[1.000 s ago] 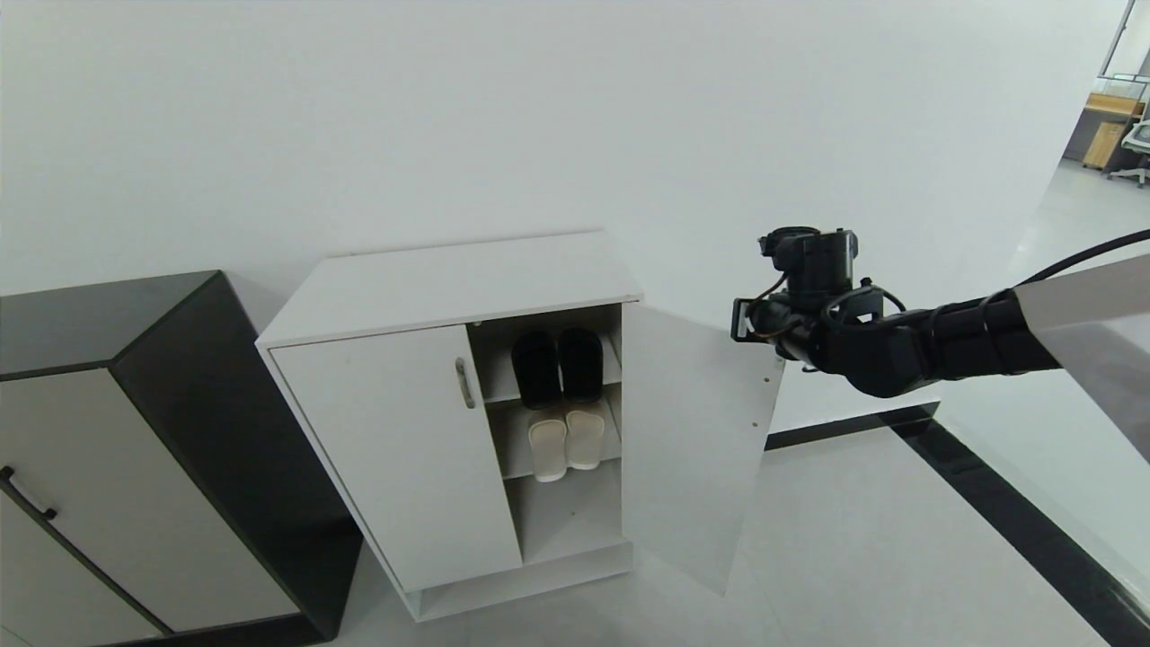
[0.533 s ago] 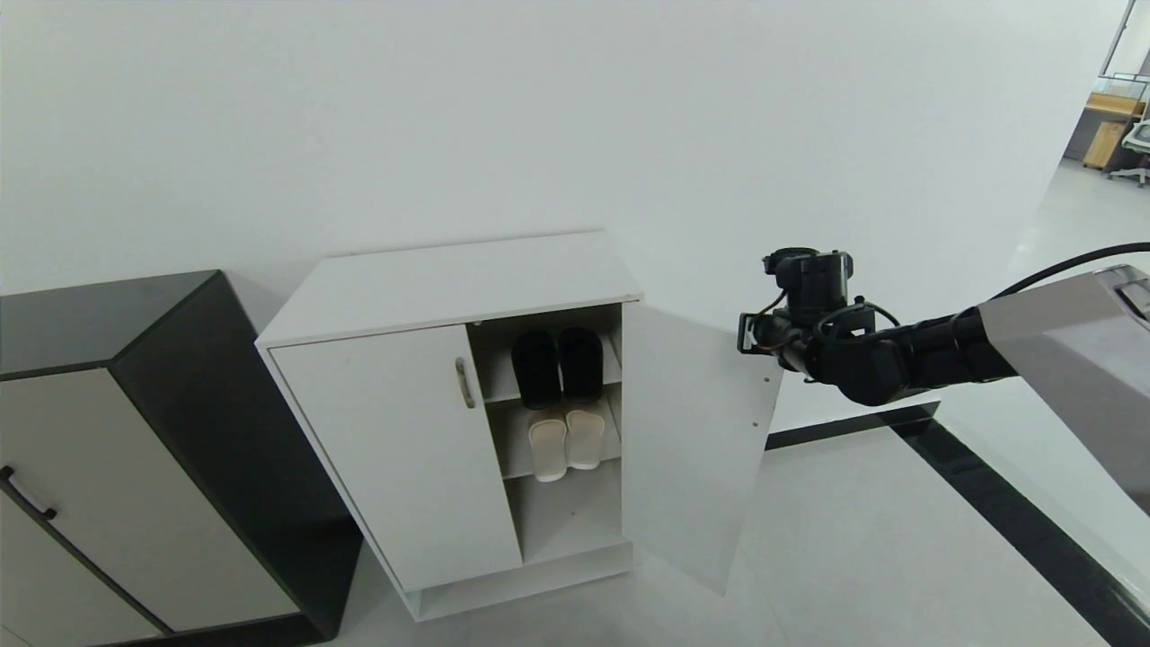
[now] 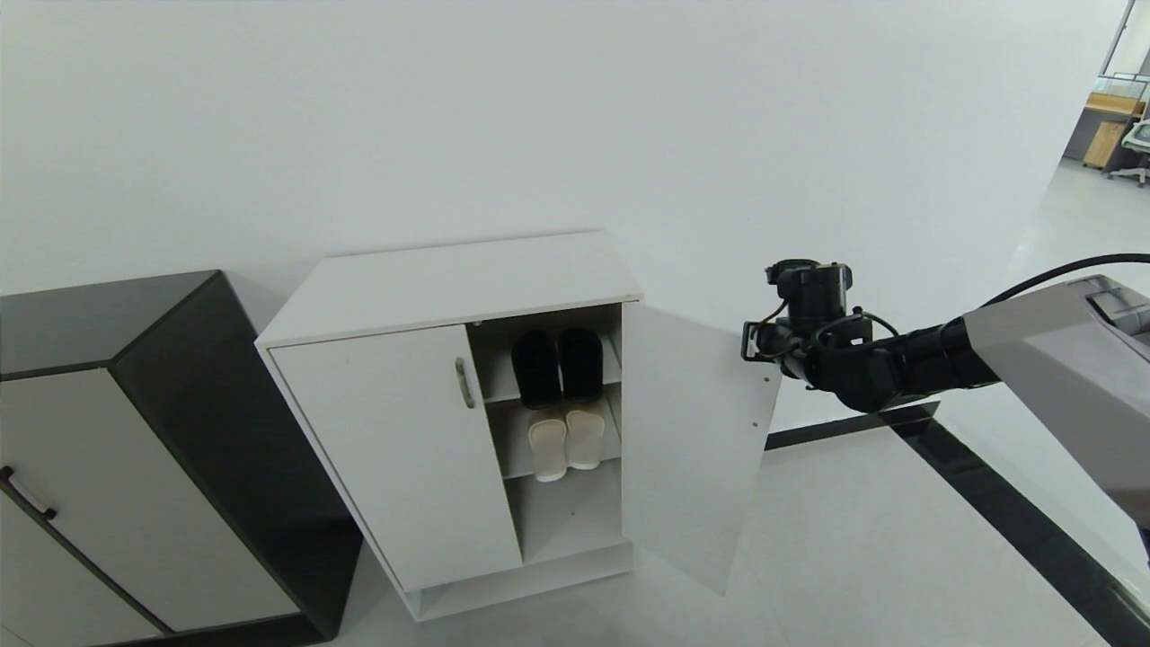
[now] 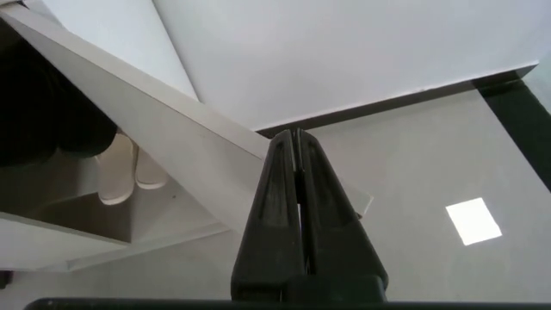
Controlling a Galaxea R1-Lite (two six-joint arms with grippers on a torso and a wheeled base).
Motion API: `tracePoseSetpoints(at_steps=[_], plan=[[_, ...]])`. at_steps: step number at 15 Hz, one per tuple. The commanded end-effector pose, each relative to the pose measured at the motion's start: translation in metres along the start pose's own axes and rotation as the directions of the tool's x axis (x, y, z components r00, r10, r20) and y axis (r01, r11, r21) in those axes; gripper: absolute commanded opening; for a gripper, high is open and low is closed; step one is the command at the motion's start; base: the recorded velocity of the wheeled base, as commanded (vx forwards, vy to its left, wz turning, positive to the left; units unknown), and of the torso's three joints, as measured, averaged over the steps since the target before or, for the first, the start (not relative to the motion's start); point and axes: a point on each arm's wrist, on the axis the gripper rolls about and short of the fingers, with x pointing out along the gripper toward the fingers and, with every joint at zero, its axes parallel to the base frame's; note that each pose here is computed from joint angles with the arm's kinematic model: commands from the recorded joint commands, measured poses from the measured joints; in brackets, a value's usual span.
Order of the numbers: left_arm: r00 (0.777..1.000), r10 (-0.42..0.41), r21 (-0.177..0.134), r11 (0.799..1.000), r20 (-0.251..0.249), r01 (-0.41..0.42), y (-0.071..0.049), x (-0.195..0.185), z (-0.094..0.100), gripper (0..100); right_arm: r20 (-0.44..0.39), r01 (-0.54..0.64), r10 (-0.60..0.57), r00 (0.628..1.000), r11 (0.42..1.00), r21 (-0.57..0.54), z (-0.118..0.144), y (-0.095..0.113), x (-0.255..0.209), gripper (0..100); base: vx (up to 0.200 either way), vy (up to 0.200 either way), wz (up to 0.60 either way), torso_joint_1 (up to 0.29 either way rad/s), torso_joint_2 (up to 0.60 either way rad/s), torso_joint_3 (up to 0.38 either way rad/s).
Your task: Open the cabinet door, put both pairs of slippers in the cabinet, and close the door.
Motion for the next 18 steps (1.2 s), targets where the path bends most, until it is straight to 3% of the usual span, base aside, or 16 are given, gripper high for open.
tracePoseSetpoints(at_steps=[1,6,13,18], plan=[[1.000,0.000,0.000,1.000,0.000,0.000,0.000,0.000,0.000,0,-0.005,0.003,-0.003,1.000,1.000,-0.002,-0.002,-0.001,0.002,0,0.000,0.000,0.00,0.000,0.00,0.000],[1.000,0.000,-0.001,1.000,0.000,0.000,0.000,0.000,0.000,0,-0.016,0.002,-0.002,1.000,1.000,-0.009,-0.004,0.000,-0.003,0,0.000,0.000,0.00,0.000,0.00,0.000],[1.000,0.000,-0.001,1.000,0.000,0.000,0.000,0.000,0.000,0,-0.017,-0.165,0.164,0.986,0.985,-0.046,0.004,0.043,-0.095,0,0.000,0.000,0.00,0.000,0.00,0.000],[1.000,0.001,-0.001,1.000,0.000,-0.001,0.000,0.000,0.000,0,-0.065,-0.171,0.167,0.984,0.983,-0.065,-0.011,0.043,-0.099,0,0.000,0.000,0.00,0.000,0.00,0.000]])
